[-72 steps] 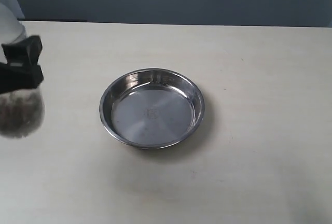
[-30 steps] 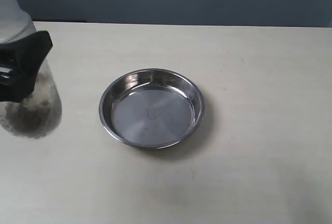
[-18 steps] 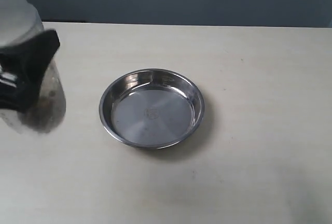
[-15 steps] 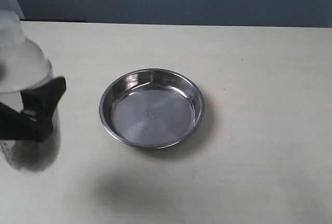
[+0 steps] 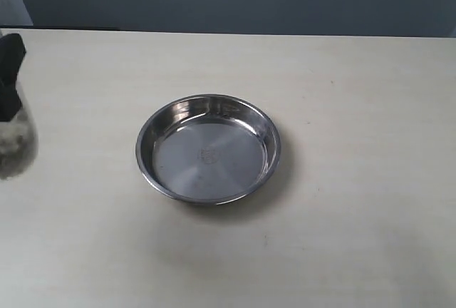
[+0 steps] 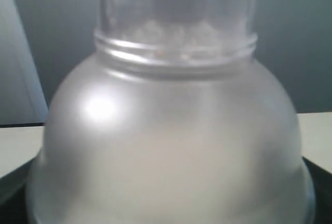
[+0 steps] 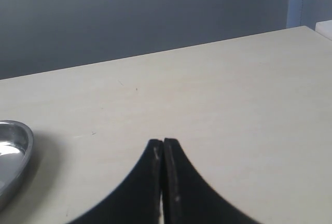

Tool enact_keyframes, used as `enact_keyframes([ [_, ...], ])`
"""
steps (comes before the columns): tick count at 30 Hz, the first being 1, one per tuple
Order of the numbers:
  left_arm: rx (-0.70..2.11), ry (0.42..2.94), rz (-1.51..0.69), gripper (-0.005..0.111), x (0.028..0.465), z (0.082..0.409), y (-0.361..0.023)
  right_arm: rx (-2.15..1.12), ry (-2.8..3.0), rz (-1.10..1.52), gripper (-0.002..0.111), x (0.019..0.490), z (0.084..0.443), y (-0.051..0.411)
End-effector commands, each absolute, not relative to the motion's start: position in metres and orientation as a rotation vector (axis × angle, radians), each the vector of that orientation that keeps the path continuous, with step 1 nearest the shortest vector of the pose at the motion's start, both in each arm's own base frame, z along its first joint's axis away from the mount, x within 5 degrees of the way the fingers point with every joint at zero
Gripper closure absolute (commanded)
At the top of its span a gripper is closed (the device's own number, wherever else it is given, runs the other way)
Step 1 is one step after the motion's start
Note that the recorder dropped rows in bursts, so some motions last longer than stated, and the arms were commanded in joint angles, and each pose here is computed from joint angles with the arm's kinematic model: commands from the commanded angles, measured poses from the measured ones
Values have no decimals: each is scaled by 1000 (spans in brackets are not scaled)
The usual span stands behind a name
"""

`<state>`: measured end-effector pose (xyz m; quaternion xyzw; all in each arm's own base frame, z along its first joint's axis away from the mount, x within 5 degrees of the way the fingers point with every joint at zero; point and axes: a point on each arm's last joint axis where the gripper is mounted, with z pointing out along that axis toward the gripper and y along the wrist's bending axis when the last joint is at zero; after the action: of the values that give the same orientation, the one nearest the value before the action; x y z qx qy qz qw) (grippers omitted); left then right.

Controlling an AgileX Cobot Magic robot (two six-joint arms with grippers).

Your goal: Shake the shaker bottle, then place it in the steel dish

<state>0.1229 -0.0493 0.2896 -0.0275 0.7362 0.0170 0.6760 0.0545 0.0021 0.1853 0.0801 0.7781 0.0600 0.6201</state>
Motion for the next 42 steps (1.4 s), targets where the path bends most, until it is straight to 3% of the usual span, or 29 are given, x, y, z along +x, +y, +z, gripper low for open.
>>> enact_keyframes([
  [1, 338, 1644, -222, 107, 117, 292, -86, 185, 1777, 130, 109, 54, 186, 2],
  [3, 347, 1675, -135, 107, 120, 288, -83, 185, 1777, 130, 109, 54, 186, 2],
  [6, -262, 1781, 123, 107, 124, 276, -44, 185, 1777, 130, 109, 54, 186, 2],
  [7, -301, 1807, 106, 107, 124, 273, -44, 185, 1777, 130, 109, 54, 186, 2],
  [8, -250, 1816, 145, 107, 123, 273, -43, 185, 1777, 130, 109, 54, 186, 2],
  [12, 510, 1739, -94, 107, 120, 276, -93, 185, 1777, 130, 109, 54, 186, 2],
  [14, 320, 1750, -38, 107, 125, 278, -83, 185, 1777, 130, 109, 54, 186, 2],
  [15, -178, 1777, 30, 107, 128, 275, -57, 185, 1777, 130, 109, 54, 186, 2],
  [16, -279, 1769, 30, 107, 128, 275, -53, 185, 1777, 130, 109, 54, 186, 2],
  [19, 557, 1695, -118, 107, 121, 277, -100, 185, 1777, 130, 109, 54, 186, 2],
  [20, 521, 1688, -96, 107, 122, 278, -98, 185, 1777, 130, 109, 54, 186, 2],
  [22, -171, 1773, -33, 107, 130, 275, -64, 184, 1777, 128, 109, 54, 186, 2],
  [23, -148, 1789, 2, 106, 130, 273, -63, 184, 1777, 128, 109, 54, 186, 2],
  [24, 207, 1789, -36, 106, 128, 274, -81, 184, 1777, 128, 109, 54, 186, 2],
  [25, 284, 1777, -35, 107, 127, 274, -84, 184, 1777, 128, 109, 54, 186, 2],
  [27, -215, 1789, 3, 107, 129, 273, -59, 184, 1777, 128, 109, 54, 186, 2],
  [28, -139, 1796, 6, 107, 130, 273, -63, 189, 1776, 136, 109, 54, 186, 2],
  [30, 418, 1719, -88, 107, 126, 277, -95, 190, 1776, 138, 109, 55, 186, 2],
  [31, 398, 1695, -68, 107, 127, 279, -93, 190, 1776, 138, 109, 55, 186, 2],
  [35, -298, 1740, 88, 107, 131, 273, -55, 190, 1776, 138, 109, 55, 186, 2],
  [36, -178, 1770, 93, 107, 132, 272, -61, 190, 1776, 138, 109, 55, 186, 2],
  [37, 262, 1780, 42, 107, 131, 271, -84, 190, 1776, 138, 109, 55, 186, 2],
  [38, 479, 1732, 14, 107, 128, 269, -95, 190, 1776, 138, 109, 55, 186, 2],
  [41, -209, 1768, 59, 107, 133, 268, -62, 190, 1776, 138, 109, 55, 186, 2],
  [42, -299, 1757, 65, 107, 132, 267, -58, 190, 1776, 138, 109, 55, 186, 2],
])
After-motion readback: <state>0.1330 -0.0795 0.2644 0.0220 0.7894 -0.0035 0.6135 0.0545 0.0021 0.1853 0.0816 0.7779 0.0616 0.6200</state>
